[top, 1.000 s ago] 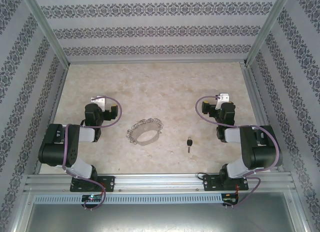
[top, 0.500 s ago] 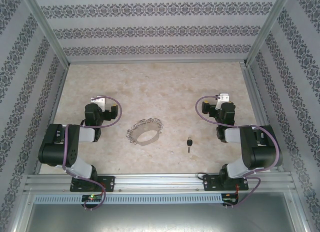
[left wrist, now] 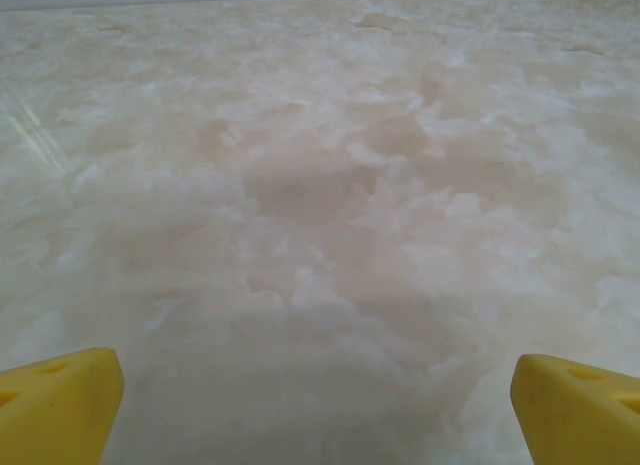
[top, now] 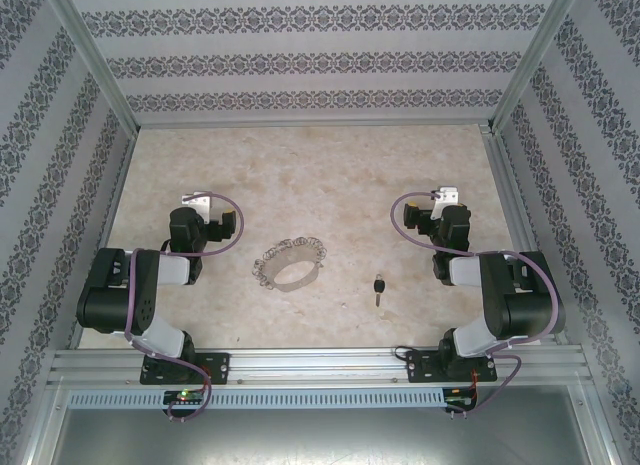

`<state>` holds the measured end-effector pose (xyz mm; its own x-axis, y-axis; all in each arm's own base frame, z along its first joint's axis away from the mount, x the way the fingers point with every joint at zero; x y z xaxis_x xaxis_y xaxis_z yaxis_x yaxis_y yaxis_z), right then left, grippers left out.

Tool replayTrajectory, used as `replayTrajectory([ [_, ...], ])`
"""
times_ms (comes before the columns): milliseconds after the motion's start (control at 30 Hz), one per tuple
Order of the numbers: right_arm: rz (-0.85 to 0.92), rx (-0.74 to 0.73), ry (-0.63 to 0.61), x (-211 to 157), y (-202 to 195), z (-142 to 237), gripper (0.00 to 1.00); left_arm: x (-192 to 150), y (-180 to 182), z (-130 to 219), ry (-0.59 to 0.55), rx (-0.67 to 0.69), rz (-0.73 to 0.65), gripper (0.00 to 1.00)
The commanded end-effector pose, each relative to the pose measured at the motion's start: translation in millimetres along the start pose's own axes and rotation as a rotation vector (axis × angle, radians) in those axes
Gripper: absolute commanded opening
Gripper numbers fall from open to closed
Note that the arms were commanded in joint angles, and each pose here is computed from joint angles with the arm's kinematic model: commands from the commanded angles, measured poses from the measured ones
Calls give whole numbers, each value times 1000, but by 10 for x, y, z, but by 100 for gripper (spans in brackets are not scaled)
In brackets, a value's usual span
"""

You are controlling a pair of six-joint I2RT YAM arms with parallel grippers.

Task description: Put the keys on the keyring

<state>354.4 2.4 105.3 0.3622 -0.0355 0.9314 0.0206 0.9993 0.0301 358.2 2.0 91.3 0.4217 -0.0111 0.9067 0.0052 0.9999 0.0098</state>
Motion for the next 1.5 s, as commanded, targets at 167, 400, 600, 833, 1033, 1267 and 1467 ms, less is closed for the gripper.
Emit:
replayTrajectory([
  [167,-7,-6,-59,146,-37,1,98,87,38,-19,-23,7,17,100],
  [400,-42,-68,33,463,-81,151,98,429,25,95,21,-1,11,100],
  [600,-316,-53,-16,665,-118,347,98,766,70,329,-61,31,33,100],
  [833,-473,148,28,698,93,428,98,1241,-29,701,-17,-39,241,99],
  [1033,-501,540,215,564,776,587,82,1151,-421,980,103,-270,366,93],
  [1267,-352,635,468,74,1600,910,71,929,-936,1158,252,-410,365,88],
  [1467,-396,634,621,-255,2070,914,55,608,-1384,1190,335,-436,248,87],
])
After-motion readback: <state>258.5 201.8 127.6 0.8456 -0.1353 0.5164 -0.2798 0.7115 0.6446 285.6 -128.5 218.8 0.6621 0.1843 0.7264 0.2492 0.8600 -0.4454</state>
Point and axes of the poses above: each hand's point on the last joint's axis, 136 mm out from that joint toward the fingers, its own z axis back along the fingers, its own y axis along the line the jaws close on, x = y × z, the point moved 4 cm from there along z, back along the fingers
